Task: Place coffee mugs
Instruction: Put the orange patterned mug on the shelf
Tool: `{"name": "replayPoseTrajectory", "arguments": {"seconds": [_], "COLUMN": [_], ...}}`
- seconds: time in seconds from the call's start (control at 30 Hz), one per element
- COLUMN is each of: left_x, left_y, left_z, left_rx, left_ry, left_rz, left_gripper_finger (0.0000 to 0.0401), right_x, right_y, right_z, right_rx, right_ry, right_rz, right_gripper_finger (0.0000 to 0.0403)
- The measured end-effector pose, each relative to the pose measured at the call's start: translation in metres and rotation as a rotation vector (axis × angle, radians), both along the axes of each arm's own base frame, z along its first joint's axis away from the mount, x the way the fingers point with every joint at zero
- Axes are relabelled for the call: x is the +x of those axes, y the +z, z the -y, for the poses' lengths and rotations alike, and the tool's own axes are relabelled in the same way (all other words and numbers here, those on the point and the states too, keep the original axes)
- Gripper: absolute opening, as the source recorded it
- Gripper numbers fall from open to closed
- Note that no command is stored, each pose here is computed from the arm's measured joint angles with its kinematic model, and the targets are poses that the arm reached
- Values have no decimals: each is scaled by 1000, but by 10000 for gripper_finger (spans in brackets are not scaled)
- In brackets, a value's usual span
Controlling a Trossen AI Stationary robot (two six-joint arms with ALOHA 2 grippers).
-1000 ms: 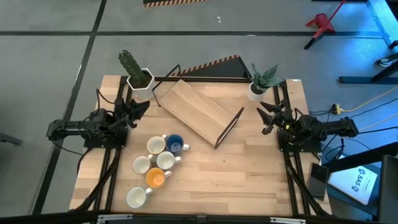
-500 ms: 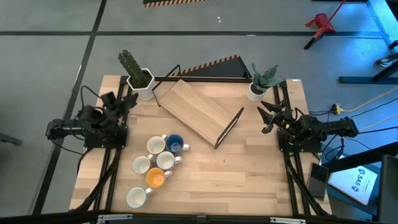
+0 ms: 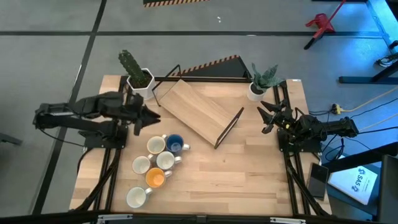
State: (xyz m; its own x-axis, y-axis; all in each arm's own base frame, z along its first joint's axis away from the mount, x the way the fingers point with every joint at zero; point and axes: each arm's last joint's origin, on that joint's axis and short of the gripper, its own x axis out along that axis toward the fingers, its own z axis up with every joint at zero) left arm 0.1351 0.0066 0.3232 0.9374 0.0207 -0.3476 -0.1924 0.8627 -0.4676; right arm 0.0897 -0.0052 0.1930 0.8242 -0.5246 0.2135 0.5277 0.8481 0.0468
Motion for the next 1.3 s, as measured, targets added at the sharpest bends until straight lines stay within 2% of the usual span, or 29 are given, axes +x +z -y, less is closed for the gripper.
{"name": "replayPoseTrajectory", "arguments": {"seconds": [0.13, 0.23, 0.33, 0.73, 1.07, 1.3], "left_x": [5, 1, 3, 29, 35, 42], "left_y": [-16, -38, -50, -69, -74, -81], "left_z": [1, 2, 1, -3, 2, 5], "left_rx": [-29, -86, -53, 81, -19, 51], "left_ry": [-49, -35, -9, -27, -182, -189], "left_rz": [-235, -504, -661, -796, -798, -856], "left_gripper_finger": [154, 170, 176, 177, 177, 177], "right_x": [0, 0, 0, 1, 2, 2], "right_y": [0, 0, 0, -2, -6, -6], "right_z": [0, 0, 0, 0, 0, 0], "right_rx": [0, 0, 0, -3, -11, -11], "right_ry": [0, 0, 0, 0, 0, 1], "right_rz": [0, -2, -3, -22, -72, -74], "right_gripper_finger": [150, 150, 150, 150, 150, 150]}}
